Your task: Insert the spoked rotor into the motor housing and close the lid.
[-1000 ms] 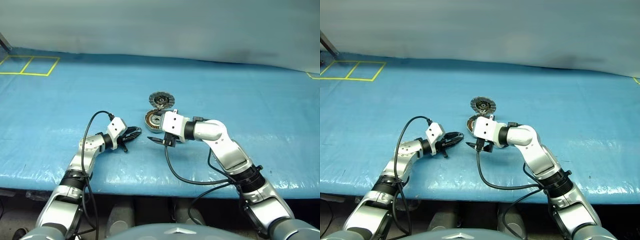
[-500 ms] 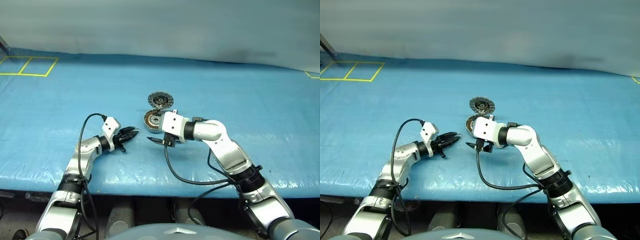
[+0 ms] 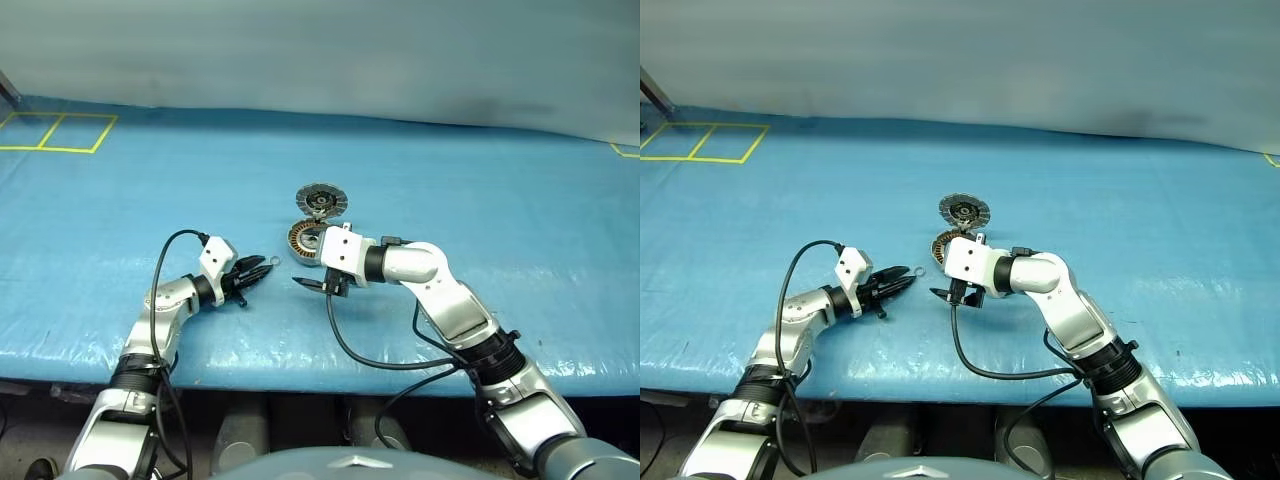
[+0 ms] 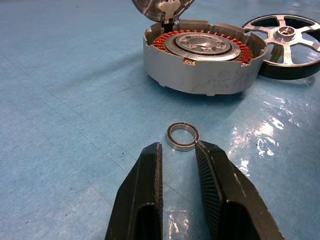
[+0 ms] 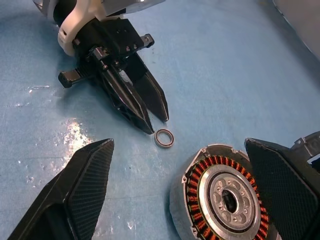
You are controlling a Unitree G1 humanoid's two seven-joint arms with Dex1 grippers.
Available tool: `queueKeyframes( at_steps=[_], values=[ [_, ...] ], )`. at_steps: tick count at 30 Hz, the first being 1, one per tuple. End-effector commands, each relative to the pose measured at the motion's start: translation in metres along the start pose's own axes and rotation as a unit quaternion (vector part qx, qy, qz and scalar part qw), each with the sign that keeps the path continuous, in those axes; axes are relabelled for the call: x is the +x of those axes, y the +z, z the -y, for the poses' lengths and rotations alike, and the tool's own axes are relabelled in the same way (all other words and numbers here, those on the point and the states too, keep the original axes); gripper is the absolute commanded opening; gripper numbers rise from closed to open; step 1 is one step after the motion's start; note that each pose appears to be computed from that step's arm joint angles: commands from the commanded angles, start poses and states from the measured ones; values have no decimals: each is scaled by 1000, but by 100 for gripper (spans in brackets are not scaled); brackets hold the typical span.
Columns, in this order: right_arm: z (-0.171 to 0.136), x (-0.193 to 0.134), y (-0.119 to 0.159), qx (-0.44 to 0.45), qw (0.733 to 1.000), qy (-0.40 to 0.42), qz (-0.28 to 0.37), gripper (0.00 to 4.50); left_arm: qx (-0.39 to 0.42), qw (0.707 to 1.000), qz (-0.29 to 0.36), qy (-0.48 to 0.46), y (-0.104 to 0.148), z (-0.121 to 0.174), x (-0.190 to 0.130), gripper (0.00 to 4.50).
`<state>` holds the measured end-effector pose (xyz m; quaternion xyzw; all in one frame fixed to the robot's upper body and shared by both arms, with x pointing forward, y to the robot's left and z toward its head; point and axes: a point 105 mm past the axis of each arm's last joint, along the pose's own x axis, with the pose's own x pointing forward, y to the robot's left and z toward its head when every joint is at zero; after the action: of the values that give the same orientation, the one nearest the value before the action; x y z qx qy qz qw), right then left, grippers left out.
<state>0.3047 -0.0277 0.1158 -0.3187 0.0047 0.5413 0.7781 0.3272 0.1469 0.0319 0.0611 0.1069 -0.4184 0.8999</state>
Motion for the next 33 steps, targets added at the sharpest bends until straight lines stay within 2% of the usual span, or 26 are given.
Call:
queueKeyframes(
  at_steps=[1,9,25,27,30,33],
  values=[
    [6,-1,13,-22,1000,-8,18,447,-8,1000,-16,-6,-8,4,3,267],
    [6,-2,12,-23,1000,-11,15,447,31,999,-28,-12,-5,3,12,267],
    [5,-2,10,-24,1000,-9,12,447,42,998,-37,-40,-4,9,23,267],
    [5,-2,10,-23,1000,-9,11,447,42,998,-35,-36,-4,9,24,230],
    [4,-2,9,-22,1000,-8,10,447,42,998,-37,-38,-5,9,24,148],
    [3,-1,9,-22,1000,-7,10,447,42,998,-41,-39,-7,10,24,148]
  ],
)
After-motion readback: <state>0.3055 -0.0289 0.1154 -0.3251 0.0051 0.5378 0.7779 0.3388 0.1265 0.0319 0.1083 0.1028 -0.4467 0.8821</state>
